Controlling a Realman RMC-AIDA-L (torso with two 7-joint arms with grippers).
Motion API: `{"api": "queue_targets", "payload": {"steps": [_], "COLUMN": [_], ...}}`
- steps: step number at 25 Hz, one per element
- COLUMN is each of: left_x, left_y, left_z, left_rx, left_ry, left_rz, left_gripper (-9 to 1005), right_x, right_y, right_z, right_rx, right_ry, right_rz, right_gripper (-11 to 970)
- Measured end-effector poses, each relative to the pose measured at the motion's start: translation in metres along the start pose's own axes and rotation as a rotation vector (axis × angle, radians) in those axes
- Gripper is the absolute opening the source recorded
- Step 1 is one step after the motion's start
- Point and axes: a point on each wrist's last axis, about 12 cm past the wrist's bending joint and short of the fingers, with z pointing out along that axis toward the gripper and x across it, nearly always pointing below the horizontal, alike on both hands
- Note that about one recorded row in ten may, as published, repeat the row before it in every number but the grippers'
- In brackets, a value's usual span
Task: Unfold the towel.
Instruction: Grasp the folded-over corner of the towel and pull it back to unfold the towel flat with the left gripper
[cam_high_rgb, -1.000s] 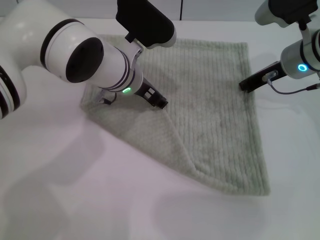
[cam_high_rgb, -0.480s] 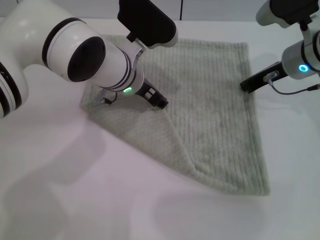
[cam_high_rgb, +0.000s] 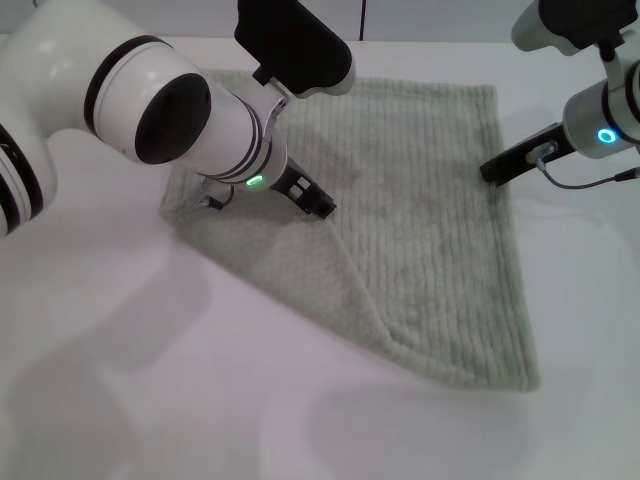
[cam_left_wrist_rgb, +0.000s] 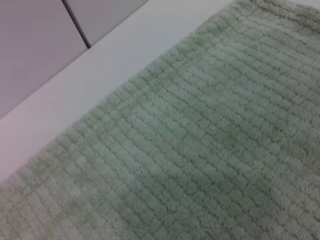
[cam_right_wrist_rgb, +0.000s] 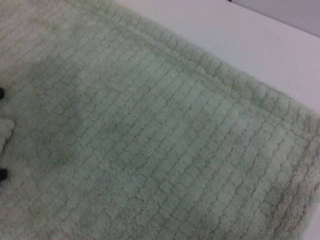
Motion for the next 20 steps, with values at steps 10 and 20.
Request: {"api": "queue_targets", "payload": {"steps": [10, 20], "left_x": [-0.0007, -0.0014], "left_y": [0.0016, 0.0026], "left_z": [-0.0002, 0.0014], "left_rx": [-0.004, -0.007], "left_ry": [-0.007, 0.004], "left_rz": [-0.008, -0.003], "left_gripper": [647, 644], "right_x": [0.0002, -0.0001], "right_y": [0.0002, 0.0003], "right_z": [0.0001, -0.0001], "right_rx": [-0.002, -0.002], "right_ry": [0.002, 0.001], "right_rz": [0.0, -0.001], "right_gripper": [-1, -1]}}
